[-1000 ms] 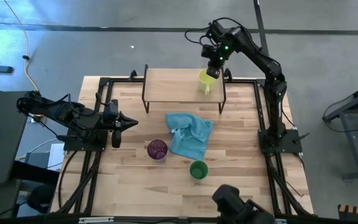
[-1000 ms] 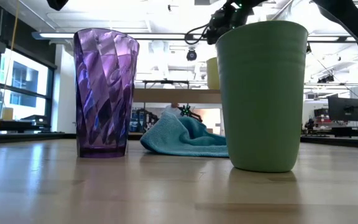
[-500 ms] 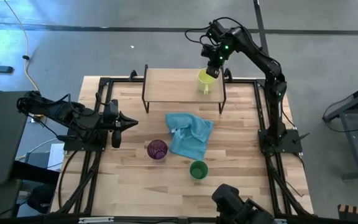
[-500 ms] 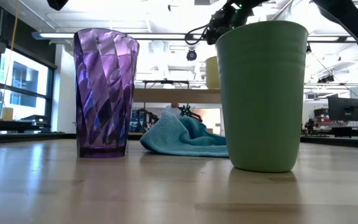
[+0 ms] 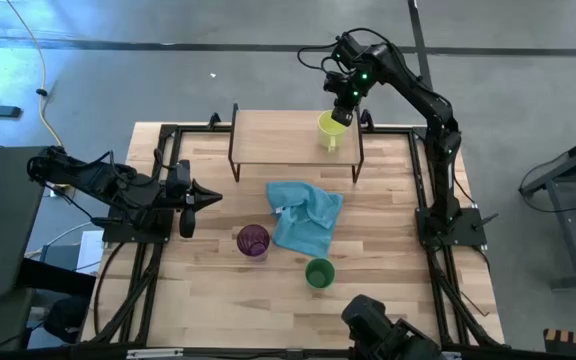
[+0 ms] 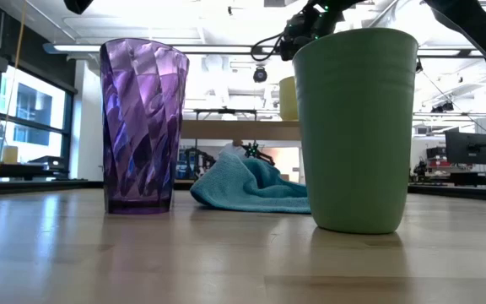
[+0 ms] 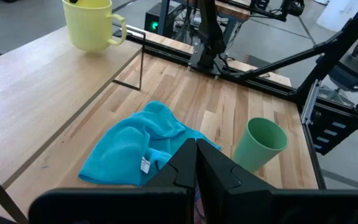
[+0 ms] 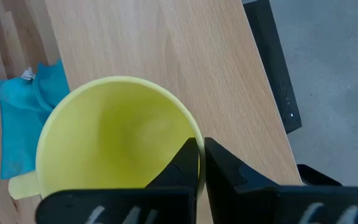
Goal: Stack small to large cups/mugs on shelf
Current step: Put the yellow mug on the shelf
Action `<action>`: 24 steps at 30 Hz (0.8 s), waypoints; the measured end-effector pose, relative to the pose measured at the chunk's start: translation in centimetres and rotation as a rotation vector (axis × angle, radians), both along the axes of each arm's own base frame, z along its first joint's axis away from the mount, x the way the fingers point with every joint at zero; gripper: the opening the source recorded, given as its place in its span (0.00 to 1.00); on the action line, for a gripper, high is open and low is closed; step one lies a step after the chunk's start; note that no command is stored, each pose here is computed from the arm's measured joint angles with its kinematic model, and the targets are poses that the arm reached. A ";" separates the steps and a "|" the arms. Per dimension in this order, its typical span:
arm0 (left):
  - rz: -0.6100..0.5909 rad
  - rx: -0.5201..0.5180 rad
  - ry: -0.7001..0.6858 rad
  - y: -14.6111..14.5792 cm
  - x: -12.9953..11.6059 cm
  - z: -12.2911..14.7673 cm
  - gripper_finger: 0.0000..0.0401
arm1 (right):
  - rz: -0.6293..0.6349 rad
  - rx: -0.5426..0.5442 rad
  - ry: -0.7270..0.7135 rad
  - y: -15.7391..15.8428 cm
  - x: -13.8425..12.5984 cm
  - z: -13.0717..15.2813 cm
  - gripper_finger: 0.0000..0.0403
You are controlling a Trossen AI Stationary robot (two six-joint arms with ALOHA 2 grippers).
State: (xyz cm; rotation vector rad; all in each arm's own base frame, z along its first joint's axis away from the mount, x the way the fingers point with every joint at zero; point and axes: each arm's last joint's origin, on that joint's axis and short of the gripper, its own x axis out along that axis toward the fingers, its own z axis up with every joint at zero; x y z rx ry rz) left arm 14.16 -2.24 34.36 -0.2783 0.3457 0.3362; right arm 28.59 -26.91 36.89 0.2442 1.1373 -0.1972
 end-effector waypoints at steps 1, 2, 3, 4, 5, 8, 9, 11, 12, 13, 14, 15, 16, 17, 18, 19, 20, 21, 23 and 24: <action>0.000 0.000 0.000 0.0 0.0 0.0 0.00 | 0.001 0.000 0.000 0.0 0.0 0.0 0.00; 0.000 0.000 0.000 0.0 0.0 0.0 0.00 | 0.004 -0.002 0.000 0.0 0.0 0.0 0.00; 0.000 0.000 -0.001 0.0 0.0 0.0 0.00 | 0.007 -0.003 0.000 0.0 0.0 0.0 0.00; 0.000 0.000 0.000 0.0 0.0 0.0 0.00 | 0.008 -0.004 0.001 0.0 0.0 0.0 0.00; 0.000 0.000 0.000 0.0 0.0 0.0 0.00 | 0.007 -0.004 0.000 -0.1 -0.1 0.0 0.00; 0.000 -0.001 -0.001 0.0 0.0 0.0 0.00 | 0.005 -0.006 0.001 -0.2 -0.2 0.0 0.00; 0.000 -0.001 -0.001 0.0 0.0 0.0 0.00 | 0.003 -0.007 0.001 -0.3 -0.3 0.0 0.00; 0.000 -0.001 -0.001 0.0 0.0 0.0 0.00 | 0.002 -0.007 0.001 -0.4 -0.3 0.0 0.00; 0.000 -0.001 -0.001 0.0 0.0 0.0 0.00 | -0.001 -0.007 0.001 -0.4 -0.4 0.0 0.00; 0.000 -0.001 -0.001 0.0 0.0 0.0 0.00 | -0.003 -0.007 0.001 -0.5 -0.5 0.0 0.00; 0.000 -0.002 -0.001 0.0 0.0 0.0 0.00 | -0.003 -0.006 0.001 -0.5 -0.5 0.0 0.00; 0.000 -0.002 -0.001 0.0 0.0 0.0 0.00 | -0.002 -0.007 0.000 -0.5 -0.5 0.0 0.00; 0.000 -0.001 -0.001 0.0 0.0 0.0 0.00 | -0.001 -0.009 -0.001 -0.5 -0.5 0.0 0.00; 0.001 -0.002 -0.001 0.0 0.0 0.0 0.00 | -0.001 -0.011 -0.004 -0.6 -0.4 0.0 0.00; 0.000 -0.001 -0.001 0.0 0.0 0.0 0.00 | 0.000 -0.012 -0.008 -0.6 -0.4 0.0 0.00; 0.001 -0.002 -0.001 0.0 0.0 0.0 0.00 | 0.001 -0.010 -0.010 -0.6 -0.4 0.0 0.00; 0.000 -0.001 -0.001 0.0 0.0 0.0 0.00 | 0.001 -0.009 -0.010 -0.6 -0.4 0.0 0.00; 0.001 -0.002 -0.001 0.0 0.0 0.0 0.00 | 0.001 -0.009 -0.010 -0.6 -0.4 0.0 0.00; 0.001 -0.002 -0.001 0.0 0.0 0.0 0.00 | 0.001 -0.009 -0.010 -0.6 -0.4 0.0 0.00; 0.001 -0.002 -0.001 0.0 0.0 0.0 0.00 | 0.002 -0.009 -0.010 -0.6 -0.4 0.0 0.00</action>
